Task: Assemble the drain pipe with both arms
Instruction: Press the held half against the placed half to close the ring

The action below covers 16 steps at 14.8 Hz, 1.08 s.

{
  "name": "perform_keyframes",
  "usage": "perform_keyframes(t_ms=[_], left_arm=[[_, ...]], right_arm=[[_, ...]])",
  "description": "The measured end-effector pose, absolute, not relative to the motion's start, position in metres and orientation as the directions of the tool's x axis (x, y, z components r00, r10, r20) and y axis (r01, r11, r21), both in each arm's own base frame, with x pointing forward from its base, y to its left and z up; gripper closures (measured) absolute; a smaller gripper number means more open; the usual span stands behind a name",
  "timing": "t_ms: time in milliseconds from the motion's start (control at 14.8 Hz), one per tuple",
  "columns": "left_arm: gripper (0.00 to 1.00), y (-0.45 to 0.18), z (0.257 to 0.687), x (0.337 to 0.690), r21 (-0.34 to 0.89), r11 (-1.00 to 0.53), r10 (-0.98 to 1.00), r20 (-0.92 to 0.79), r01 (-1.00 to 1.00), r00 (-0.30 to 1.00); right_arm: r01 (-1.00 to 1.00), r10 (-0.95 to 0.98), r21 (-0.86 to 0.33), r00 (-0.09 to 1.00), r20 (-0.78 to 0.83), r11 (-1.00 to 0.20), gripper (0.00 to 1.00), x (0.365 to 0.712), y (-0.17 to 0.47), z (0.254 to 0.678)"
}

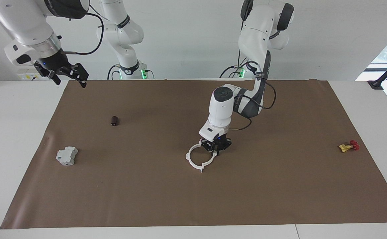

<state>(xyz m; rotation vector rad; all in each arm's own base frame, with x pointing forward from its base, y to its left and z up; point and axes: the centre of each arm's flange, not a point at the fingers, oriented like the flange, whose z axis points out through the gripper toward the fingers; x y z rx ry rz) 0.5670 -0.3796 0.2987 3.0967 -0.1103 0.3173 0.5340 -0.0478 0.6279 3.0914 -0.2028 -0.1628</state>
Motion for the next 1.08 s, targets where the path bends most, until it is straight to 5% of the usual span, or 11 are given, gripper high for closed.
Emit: perform_keyframes(t_ms=[878,1080], left_arm=[[0.79,-0.3798,0.2992,0.5688,0.033,-0.997,-0.065,0.224,-0.075,0.972],[0.52,-0.3790,0.2985,0.5693,0.033,-0.997,-0.064,0.225,-0.073,0.972]], right_arm=[[-0.128,-0.132,0.046,0.986,-0.102,-0.991,0.00,0.5340,-0.0478,0.6278],[-0.128,-0.132,0.046,0.986,-0.102,-0.991,0.00,0.5340,-0.0478,0.6278]])
